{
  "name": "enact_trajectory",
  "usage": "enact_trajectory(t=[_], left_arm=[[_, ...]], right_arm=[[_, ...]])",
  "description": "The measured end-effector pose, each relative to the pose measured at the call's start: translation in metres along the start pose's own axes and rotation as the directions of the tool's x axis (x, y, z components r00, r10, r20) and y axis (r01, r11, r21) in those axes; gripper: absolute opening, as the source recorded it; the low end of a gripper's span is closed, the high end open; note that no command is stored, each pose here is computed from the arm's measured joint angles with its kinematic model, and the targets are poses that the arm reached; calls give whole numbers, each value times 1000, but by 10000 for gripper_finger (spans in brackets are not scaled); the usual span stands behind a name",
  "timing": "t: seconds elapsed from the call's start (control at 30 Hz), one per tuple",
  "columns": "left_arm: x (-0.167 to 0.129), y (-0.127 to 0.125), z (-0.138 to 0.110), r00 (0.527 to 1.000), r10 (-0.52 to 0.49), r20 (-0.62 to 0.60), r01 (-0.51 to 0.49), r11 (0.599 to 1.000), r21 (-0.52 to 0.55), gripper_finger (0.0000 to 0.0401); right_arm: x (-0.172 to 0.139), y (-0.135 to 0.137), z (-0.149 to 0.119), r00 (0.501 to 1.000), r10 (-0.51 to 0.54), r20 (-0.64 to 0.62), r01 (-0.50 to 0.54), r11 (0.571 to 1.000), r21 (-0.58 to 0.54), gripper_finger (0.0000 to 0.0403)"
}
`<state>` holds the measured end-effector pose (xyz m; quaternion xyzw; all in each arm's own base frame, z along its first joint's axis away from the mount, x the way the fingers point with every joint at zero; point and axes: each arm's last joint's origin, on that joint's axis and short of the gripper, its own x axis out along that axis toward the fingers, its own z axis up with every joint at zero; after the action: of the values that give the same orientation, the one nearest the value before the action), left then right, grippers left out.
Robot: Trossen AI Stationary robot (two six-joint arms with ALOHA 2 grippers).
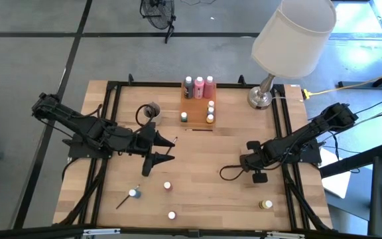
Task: Pick & Place Paint Supplies
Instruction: Put the black paint brush into the white cup
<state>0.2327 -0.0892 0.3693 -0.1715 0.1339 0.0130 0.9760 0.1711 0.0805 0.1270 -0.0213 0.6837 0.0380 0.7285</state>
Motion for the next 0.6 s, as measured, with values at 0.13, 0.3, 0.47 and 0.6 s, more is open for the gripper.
enact_trajectory(t=[0.13, 0.3, 0.47, 0.6], left_arm=[[0, 0, 0, 1000, 3, 2, -3, 1000, 0, 226], [0, 0, 2, 1000, -3, 16, 3, 1000, -6, 226], [1, 2, 4, 999, 3, 33, -2, 1000, -16, 226], [1, 2, 6, 999, -4, 48, 5, 1000, -23, 226]], right_arm=[[0, 0, 0, 1000, 1, 0, -1, 1000, 29, 1], [-1, 0, 2, 1000, 5, 3, -5, 997, 82, 0], [-5, 2, 6, 1000, 0, 11, -1, 995, 102, 0], [-7, 3, 10, 1000, -1, 24, -2, 994, 110, 0]])
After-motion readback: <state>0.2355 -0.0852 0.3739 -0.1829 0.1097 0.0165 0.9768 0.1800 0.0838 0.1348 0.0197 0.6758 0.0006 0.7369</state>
